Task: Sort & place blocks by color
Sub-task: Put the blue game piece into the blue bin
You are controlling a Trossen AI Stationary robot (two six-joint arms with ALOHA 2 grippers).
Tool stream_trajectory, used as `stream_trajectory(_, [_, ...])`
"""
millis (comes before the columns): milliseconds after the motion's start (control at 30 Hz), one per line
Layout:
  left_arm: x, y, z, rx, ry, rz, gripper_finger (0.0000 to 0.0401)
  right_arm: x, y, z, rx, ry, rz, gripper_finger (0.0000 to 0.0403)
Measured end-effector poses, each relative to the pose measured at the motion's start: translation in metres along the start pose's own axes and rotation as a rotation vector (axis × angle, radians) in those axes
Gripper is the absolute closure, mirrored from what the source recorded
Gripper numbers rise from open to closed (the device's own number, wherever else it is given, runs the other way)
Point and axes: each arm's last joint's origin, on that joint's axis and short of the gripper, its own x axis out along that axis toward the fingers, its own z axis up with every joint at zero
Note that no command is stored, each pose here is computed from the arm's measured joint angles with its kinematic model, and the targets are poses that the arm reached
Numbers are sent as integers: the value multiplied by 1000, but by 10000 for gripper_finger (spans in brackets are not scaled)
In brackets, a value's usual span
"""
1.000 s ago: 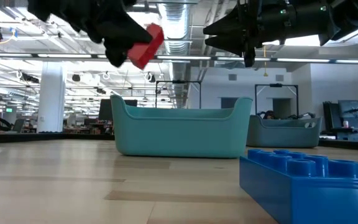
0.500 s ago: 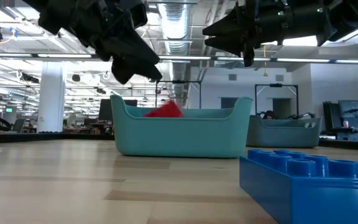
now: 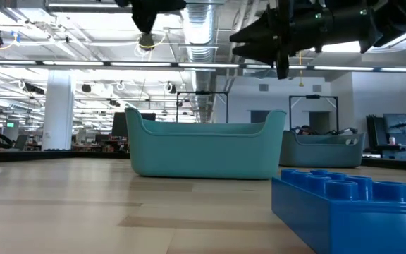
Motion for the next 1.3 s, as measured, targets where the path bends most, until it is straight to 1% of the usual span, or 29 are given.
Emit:
stream_trajectory(100, [-10, 0, 3, 32, -69, -3, 223, 1, -2, -5, 20, 42, -15, 244])
stream_trajectory(200, [-11, 0, -4, 51, -153, -4, 231, 0, 2, -9, 12, 84, -15, 244])
stream_trajectory(267, [-12, 0, -11, 50, -210, -13, 236, 1, 9, -9, 23, 113, -3, 246])
stream_trajectory(367, [-14, 1, -23, 47, -279, -15, 241, 3, 27, -4, 0, 175, 13, 254])
stream_trajectory(500, [-18, 2, -37, 43, -355, -17, 247, 4, 53, 7, -75, 312, -93, 274])
stream_trajectory(567, [-21, 2, -42, 39, -384, -18, 248, 2, 64, 14, -89, 360, -142, 283])
stream_trajectory(667, [-22, 2, -48, 36, -382, -19, 248, -3, 80, 23, -64, 397, -148, 290])
stream_trajectory(800, [-21, 2, -50, 51, -369, -30, 248, -10, 95, 25, 34, 408, -101, 288])
stream_trajectory(900, [-22, 2, -48, 52, -386, -32, 248, -12, 101, 18, 148, 450, -90, 277])
stream_trajectory(967, [-22, 1, -48, 59, -388, -42, 248, -12, 106, 13, 217, 468, -70, 262])
stream_trajectory(1067, [-22, 1, -48, 64, -387, -70, 248, -8, 120, 16, 285, 432, -21, 230])
stream_trajectory(1100, [-22, 1, -48, 63, -385, -75, 248, -6, 124, 16, 282, 438, -21, 219])
stream_trajectory(1233, [-22, 0, -49, 44, -371, -83, 248, 8, 139, 9, 209, 539, -72, 181])
stream_trajectory(1300, [-22, 0, -49, 40, -372, -88, 248, 15, 143, 7, 155, 619, -116, 170])
